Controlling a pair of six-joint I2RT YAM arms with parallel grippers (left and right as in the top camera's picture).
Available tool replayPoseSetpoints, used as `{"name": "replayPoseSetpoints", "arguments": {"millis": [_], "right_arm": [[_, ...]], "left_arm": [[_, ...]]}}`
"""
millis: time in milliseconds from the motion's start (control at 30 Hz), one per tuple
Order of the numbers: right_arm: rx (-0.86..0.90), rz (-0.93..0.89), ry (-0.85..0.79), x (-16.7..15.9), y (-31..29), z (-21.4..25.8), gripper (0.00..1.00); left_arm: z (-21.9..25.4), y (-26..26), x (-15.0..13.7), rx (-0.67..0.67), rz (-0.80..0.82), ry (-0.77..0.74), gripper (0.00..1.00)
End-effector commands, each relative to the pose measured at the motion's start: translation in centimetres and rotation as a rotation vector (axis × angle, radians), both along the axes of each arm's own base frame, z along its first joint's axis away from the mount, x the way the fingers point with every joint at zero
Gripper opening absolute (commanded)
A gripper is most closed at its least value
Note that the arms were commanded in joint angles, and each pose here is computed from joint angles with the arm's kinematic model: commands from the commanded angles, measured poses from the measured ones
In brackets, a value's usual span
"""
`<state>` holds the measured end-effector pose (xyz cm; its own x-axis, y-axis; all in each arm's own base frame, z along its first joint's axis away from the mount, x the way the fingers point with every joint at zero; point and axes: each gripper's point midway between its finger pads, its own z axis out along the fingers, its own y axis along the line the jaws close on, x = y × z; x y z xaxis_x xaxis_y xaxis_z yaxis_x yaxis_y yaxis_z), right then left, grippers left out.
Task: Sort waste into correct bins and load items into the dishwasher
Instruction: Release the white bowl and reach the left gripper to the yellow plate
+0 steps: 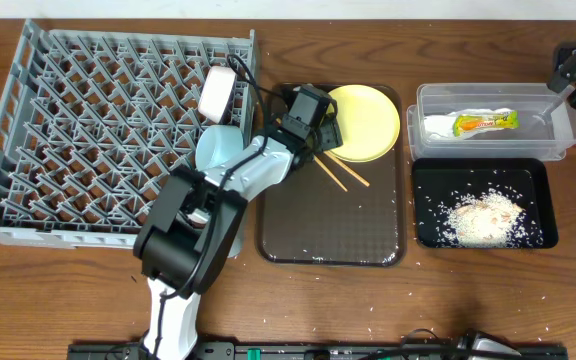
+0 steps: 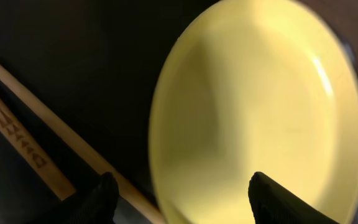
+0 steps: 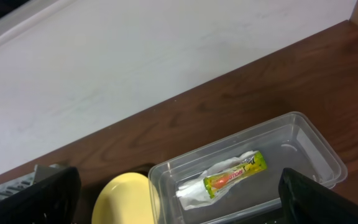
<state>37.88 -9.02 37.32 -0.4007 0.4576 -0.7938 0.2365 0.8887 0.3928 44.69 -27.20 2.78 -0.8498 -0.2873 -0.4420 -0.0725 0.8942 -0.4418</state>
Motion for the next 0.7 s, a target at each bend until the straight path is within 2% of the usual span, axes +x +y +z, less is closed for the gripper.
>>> {"name": "replayPoseSetpoints", "arguments": {"millis": [0,167,333,533,667], "right_arm": [[0.005,-0.012,-0.002,0.0,-0.2,0.1,0.99],[0.005,-0.013,-0.001,0.0,-0.2,0.1,0.99],[0.005,-0.013,-0.001,0.0,-0.2,0.0,0.99],[0.005,-0.013,-0.001,0.0,-0.2,0.0,0.99],[0.005,-0.013,-0.001,0.0,-0.2,0.0,0.99]], "left_arm": [[0.1,-0.2,1.1,0.0,0.017,-0.018,0.69],[-0.3,-0.1,1.8,0.015,0.026,-0.041,0.68],[-0.8,-0.5,1.7,0.025,0.007,-0.045,0.61],[0.2,-1.2,1.8,0.044,-0.033,-0.059,0.61],[0.8,-1.3,1.3,0.119,-0.053,-0.04,0.56]]}}
